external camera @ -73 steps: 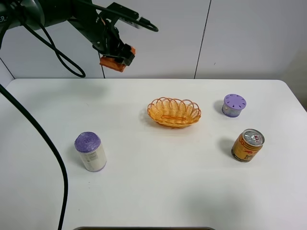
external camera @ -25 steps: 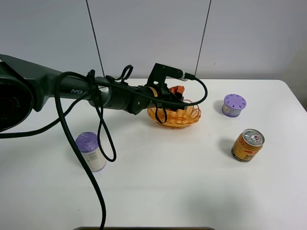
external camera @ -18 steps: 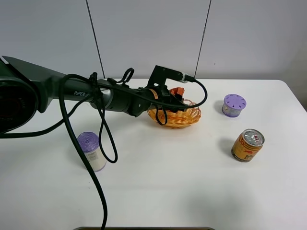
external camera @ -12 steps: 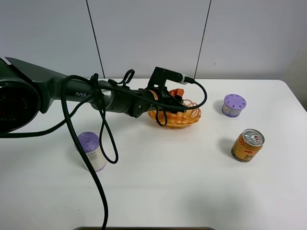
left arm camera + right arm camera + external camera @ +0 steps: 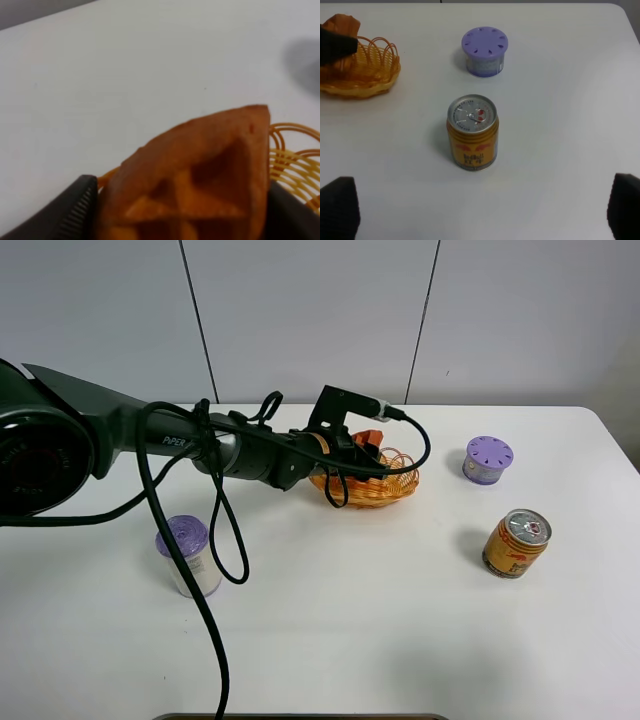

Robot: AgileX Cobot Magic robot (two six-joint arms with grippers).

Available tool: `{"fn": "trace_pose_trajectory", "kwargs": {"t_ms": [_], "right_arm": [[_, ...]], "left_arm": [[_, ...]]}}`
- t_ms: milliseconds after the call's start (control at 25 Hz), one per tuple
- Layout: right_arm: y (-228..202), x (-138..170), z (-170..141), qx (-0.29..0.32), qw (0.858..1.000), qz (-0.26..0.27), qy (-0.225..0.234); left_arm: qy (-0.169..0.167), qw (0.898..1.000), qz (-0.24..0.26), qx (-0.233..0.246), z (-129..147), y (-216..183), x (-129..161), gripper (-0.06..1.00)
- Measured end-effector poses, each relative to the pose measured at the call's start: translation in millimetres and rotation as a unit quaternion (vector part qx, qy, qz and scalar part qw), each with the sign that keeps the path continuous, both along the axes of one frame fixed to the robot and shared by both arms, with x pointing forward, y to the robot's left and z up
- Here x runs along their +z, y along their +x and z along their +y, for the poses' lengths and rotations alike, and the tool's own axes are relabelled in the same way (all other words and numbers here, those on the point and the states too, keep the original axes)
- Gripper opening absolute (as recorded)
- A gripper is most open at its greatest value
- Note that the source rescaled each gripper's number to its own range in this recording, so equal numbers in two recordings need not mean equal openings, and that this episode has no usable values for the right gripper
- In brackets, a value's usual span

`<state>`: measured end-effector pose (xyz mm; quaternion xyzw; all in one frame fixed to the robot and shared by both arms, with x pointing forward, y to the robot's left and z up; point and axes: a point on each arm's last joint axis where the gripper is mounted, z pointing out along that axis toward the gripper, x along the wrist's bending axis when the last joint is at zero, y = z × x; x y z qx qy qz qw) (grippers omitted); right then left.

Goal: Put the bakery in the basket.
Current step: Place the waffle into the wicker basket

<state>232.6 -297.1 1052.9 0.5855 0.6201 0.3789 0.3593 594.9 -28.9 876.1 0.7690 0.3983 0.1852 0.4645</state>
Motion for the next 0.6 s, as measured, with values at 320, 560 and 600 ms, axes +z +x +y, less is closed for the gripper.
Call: {"fn": "trace_pose_trajectory", "kwargs": {"t_ms": [320,560,600], "right_arm": [[0.0,0.0,0.0,0.000,1.000,0.000,0.000],[0.0,0.0,0.0,0.000,1.000,0.000,0.000],[0.0,0.0,0.0,0.000,1.000,0.000,0.000]], "left_arm": [[0.000,1.000,0.000,0.000,0.0,0.0,0.0,0.05],[0.000,1.000,0.000,0.000,0.0,0.0,0.0,0.61],[0.000,1.000,0.000,0.000,0.0,0.0,0.0,0.70]]}}
